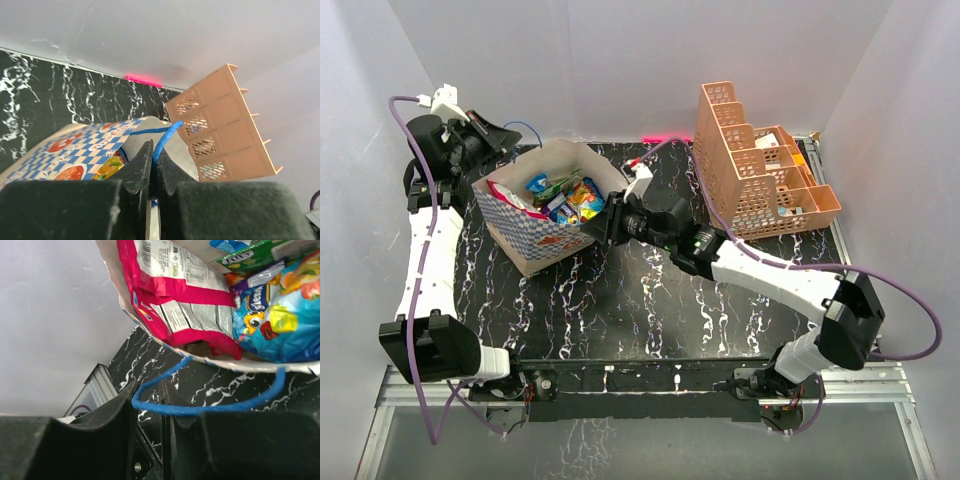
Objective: Take the snacks out of the paper bag
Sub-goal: Adjust the paper bag at the center of the board.
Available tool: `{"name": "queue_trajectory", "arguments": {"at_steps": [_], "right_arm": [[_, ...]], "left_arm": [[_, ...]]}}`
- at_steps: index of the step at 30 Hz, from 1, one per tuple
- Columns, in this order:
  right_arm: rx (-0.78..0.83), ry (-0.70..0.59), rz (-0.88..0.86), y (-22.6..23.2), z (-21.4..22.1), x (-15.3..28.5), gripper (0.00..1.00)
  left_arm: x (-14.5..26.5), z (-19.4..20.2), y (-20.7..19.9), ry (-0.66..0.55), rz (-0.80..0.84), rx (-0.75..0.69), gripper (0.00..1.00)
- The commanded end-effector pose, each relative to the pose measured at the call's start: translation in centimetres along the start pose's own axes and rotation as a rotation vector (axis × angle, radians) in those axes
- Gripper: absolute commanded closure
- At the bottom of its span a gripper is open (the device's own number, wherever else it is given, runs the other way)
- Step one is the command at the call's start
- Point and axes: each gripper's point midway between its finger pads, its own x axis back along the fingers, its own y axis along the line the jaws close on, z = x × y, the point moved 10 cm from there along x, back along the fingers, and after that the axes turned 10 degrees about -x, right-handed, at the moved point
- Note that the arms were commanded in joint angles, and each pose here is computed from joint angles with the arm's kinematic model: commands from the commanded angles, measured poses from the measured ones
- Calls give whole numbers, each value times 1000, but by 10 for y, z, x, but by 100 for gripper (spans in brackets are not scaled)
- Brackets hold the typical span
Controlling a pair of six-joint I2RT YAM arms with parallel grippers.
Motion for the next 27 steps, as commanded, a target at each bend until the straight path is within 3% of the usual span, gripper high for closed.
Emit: {"name": "queue_trajectory", "arguments": {"at_steps": [1, 8, 16, 22, 27], "right_arm": [[26, -44, 53, -2, -5, 25, 73], [59, 9, 88, -13, 8, 44, 72], [154, 34, 261, -25, 8, 81, 65], [307, -77, 404, -15, -21, 134, 38], [435, -159, 405, 8, -56, 126, 31]], "left_arm": [[20, -6, -33, -23, 145, 3, 100], [26, 6, -52, 31, 303, 100, 100], [38, 2, -66, 58, 283, 54, 100], [40, 1, -71, 75, 297, 65, 100], [44, -2, -77, 63, 311, 12, 100]]}}
